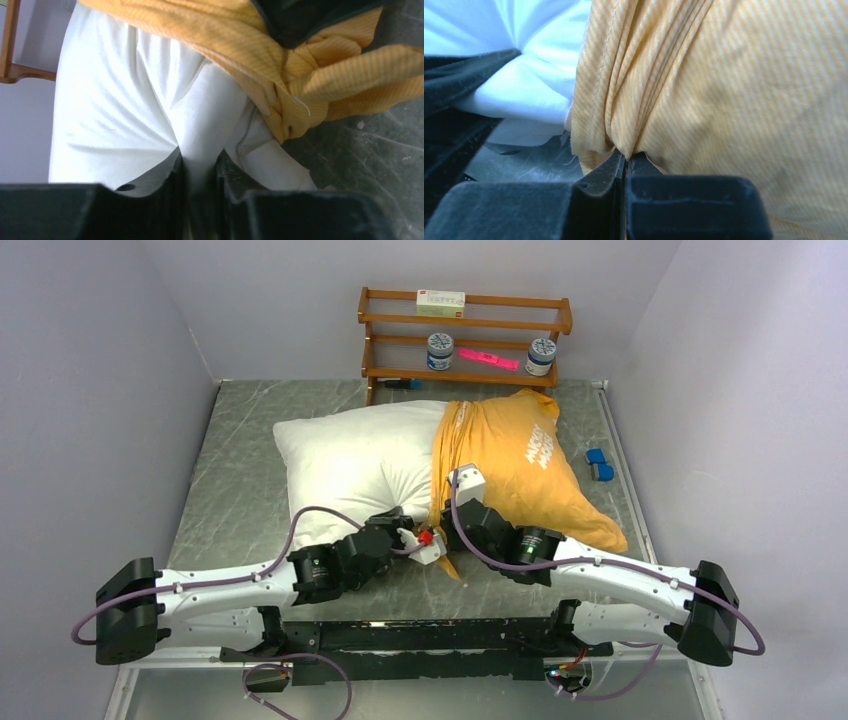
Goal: Remove the pillowcase from the pillow
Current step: Remove the pillow from the pillowcase.
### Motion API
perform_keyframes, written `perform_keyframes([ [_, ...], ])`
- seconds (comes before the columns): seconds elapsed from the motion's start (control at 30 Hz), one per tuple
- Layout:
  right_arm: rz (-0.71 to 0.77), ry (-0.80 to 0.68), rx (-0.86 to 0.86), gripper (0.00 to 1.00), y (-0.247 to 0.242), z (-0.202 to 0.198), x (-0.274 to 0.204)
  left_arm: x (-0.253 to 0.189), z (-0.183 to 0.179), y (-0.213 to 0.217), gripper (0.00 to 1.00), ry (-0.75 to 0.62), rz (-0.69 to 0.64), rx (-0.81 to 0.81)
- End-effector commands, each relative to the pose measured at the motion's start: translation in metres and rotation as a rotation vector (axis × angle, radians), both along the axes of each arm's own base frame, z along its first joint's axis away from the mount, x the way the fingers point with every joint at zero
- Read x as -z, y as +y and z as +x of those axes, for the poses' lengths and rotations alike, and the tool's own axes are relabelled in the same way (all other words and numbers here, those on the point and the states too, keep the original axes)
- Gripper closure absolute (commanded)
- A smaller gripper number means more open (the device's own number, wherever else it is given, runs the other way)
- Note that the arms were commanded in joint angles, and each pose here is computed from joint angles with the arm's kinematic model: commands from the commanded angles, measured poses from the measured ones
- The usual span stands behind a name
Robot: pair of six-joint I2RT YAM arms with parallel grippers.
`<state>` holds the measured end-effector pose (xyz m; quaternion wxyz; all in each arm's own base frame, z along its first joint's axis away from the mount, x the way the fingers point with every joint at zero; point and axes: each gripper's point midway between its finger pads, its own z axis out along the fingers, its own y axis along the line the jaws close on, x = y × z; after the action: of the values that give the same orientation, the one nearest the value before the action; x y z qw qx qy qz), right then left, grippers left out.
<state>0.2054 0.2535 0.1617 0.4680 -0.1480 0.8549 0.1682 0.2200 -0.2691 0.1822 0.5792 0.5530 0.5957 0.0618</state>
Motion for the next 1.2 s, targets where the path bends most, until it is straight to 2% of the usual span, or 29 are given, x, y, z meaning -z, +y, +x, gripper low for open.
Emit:
perform_keyframes([
  [0.0, 0.031, -0.083, 0.082, 1.0, -0.019, 0.014, -0.034, -0.001, 0.004, 0.017, 0.84, -0.035, 0.003, -0.056],
  [0.03, 0.021, -0.081, 0.089, 1.0, -0.022, 0.014, -0.033, -0.003, 0.005, 0.019, 0.93, -0.043, 0.002, -0.059],
  [0.07, 0.009, -0.083, 0.102, 1.0, -0.027, 0.015, -0.033, -0.005, 0.006, 0.022, 0.95, -0.053, -0.002, -0.069],
  [0.4, -0.062, -0.102, 0.209, 1.0, -0.069, 0.023, -0.044, -0.04, 0.03, 0.062, 0.95, -0.109, -0.118, -0.23],
  [0.77, -0.14, -0.178, 0.313, 1.0, -0.109, 0.034, -0.083, -0.085, 0.051, 0.094, 0.95, -0.137, -0.256, -0.379],
  [0.83, -0.135, -0.183, 0.292, 1.0, -0.105, 0.035, -0.088, -0.089, 0.052, 0.096, 0.95, -0.133, -0.271, -0.387],
  [0.93, -0.105, -0.155, 0.137, 1.0, -0.076, 0.031, -0.09, -0.084, 0.05, 0.086, 0.95, -0.094, -0.288, -0.344],
  [1.0, -0.081, -0.123, 0.035, 0.94, -0.057, 0.024, -0.087, -0.075, 0.048, 0.076, 0.95, -0.05, -0.292, -0.301],
  [1.17, 0.027, -0.043, -0.173, 0.66, -0.018, 0.001, -0.083, -0.068, 0.039, 0.052, 0.95, 0.064, -0.383, -0.224],
])
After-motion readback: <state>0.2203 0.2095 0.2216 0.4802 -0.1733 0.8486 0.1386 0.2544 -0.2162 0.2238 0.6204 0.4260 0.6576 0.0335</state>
